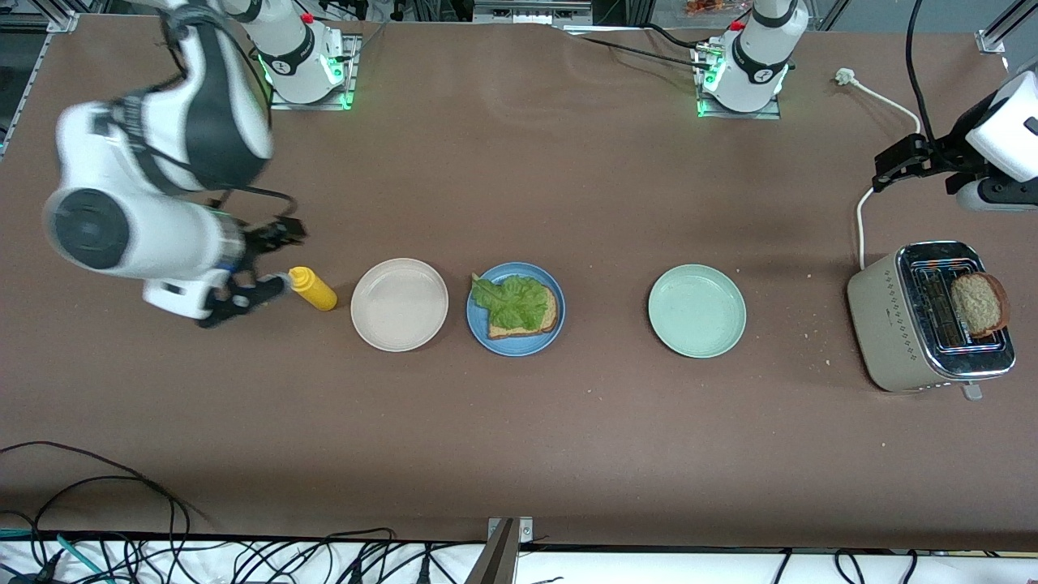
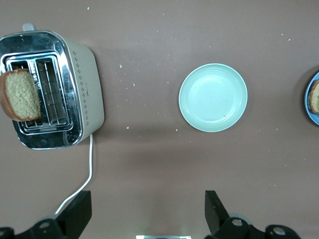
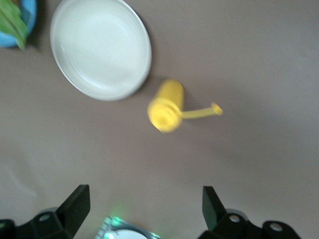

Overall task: Make sandwich in blue plate with both arms
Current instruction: 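Release the lettuce onto the bread and withdraw the right gripper, then move the right gripper to the yellow bottle and grasp it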

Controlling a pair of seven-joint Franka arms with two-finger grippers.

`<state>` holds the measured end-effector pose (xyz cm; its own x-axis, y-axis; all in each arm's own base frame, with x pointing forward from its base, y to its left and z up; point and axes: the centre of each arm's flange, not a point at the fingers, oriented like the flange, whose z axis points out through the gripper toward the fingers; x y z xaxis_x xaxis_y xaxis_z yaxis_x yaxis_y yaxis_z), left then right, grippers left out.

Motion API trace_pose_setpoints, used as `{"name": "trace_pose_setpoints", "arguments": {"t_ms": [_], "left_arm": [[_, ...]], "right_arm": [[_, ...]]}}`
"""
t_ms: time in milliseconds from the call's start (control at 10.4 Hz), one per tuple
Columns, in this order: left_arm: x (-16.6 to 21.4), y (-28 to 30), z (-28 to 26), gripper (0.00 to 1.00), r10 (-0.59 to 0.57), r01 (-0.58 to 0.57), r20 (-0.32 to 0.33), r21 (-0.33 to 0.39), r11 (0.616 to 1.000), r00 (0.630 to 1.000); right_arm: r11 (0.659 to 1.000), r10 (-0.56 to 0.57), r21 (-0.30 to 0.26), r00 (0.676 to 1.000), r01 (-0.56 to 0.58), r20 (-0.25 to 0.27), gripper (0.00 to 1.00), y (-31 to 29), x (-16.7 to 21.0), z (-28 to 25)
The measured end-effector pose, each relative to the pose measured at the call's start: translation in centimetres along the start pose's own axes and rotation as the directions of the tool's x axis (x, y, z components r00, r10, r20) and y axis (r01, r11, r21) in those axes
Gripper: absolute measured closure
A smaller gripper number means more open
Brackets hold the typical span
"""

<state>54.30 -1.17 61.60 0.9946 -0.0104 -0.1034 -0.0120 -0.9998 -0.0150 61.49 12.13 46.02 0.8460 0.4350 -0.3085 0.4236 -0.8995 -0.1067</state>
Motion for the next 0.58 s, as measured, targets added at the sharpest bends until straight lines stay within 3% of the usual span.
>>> {"name": "trace_pose_setpoints", "arguments": {"t_ms": [288,575], "left_arm": [[0.1,-1.0,0.1,0.00,-0.018,0.018,0.002,-0.002,1.000,1.000],[0.1,-1.2,0.2,0.00,-0.022,0.022,0.004,-0.002,1.000,1.000]], "right_arm": [[0.987,-0.144,0.072,0.989,0.145,-0.017,0.00,11.3,-7.6,3.1],[0.939,-0.292,0.148,0.948,0.309,-0.128,0.00,16.5,-10.2,9.1]]}}
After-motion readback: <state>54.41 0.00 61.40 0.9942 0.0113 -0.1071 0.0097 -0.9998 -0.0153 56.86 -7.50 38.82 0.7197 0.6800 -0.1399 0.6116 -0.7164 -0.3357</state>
